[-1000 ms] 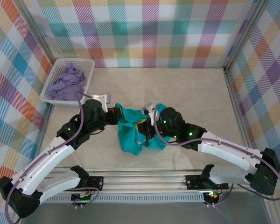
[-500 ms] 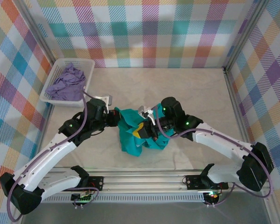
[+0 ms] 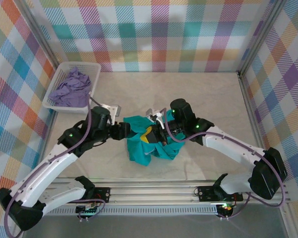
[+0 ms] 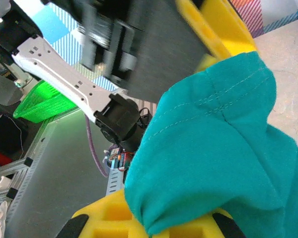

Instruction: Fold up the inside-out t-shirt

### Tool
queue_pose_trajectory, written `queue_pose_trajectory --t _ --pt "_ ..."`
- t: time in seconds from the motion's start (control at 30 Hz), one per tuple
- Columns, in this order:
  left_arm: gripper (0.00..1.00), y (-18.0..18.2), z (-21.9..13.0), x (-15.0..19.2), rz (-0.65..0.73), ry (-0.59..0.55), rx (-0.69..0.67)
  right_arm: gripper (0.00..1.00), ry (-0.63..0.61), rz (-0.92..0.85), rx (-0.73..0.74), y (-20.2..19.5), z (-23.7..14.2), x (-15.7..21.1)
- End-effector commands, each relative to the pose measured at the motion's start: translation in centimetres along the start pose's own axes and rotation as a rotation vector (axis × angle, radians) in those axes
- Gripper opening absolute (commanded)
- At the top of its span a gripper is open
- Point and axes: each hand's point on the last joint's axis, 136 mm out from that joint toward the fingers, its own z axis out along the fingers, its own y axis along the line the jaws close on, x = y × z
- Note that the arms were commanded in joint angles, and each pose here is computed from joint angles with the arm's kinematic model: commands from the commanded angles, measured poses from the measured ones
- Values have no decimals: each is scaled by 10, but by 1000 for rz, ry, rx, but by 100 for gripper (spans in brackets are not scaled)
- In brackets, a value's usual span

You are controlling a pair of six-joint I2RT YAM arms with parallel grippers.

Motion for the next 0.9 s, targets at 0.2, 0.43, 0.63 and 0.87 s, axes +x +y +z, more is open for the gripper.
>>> queue_pose_trajectory --t 0.2,0.43,0.63,0.87 --pt "54 -87 -32 10 139 69 525 0 -24 13 15 -7 2 -10" --pt "47 -80 -13 5 154 97 458 0 -22 11 10 -4 0 -9" --pt "35 -80 -5 10 161 132 460 0 -22 13 15 -4 -1 -8" --pt "4 -80 -9 12 172 112 469 0 -34 43 51 -11 -2 -8"
